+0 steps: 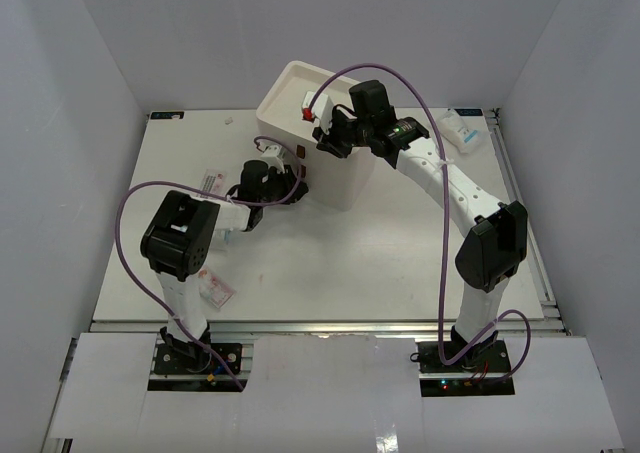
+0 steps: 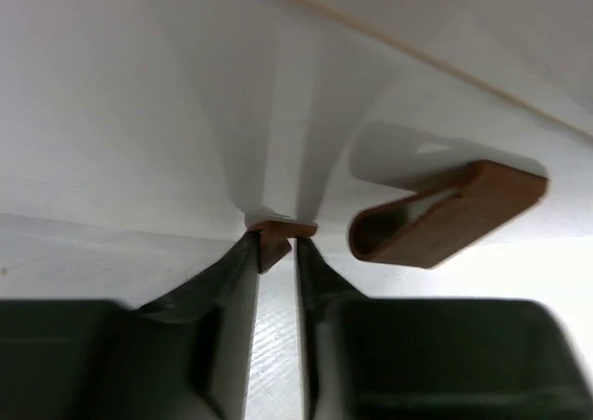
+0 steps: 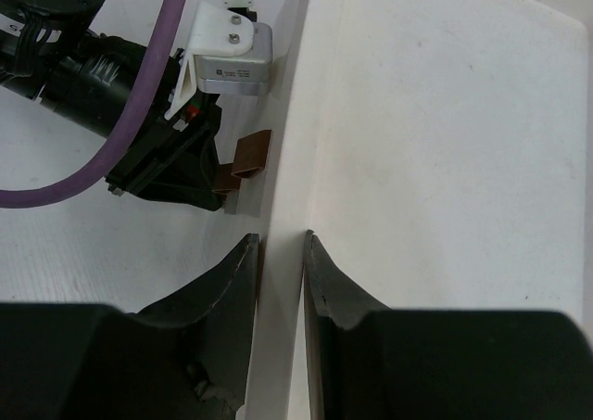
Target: Organize the makeup
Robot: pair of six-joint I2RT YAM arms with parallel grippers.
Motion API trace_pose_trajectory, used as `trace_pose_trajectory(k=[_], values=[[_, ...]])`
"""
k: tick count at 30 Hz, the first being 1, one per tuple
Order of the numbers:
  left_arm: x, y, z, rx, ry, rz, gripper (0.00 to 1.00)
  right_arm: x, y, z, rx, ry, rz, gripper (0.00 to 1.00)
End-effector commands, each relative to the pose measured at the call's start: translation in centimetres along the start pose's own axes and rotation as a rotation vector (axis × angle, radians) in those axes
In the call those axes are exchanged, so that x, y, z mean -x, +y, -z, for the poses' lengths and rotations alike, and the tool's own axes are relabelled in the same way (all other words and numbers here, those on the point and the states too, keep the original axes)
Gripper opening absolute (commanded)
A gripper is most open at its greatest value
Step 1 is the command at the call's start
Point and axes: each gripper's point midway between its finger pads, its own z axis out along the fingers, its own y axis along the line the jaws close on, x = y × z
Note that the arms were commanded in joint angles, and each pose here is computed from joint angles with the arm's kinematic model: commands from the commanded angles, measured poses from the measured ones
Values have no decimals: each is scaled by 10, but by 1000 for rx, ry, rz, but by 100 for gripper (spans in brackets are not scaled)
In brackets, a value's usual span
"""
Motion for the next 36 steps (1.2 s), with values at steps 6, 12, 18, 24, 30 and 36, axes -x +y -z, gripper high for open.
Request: trace_pose_trajectory(k=[6,12,18,24,30,36], values=[[0,-4,22,3,-43,24,14,-13,45,1,156,50,-81,8],[-26,-9,71,20,-43,100,13,-23,40,0,138,75,-87,8],[-40,-21,113,-4,-79,151,14,-29,35,1,127,87,-93,8],[-42,-25,115,-18,-58,143,38,-31,34,1,117,96,-88,10],[-31,-37,125,-49,-78,154,76,-14,29,17,88,62,-65,30],[-8,-54,151,-76,-136,132,83,31,18,58,23,-32,-16,48]])
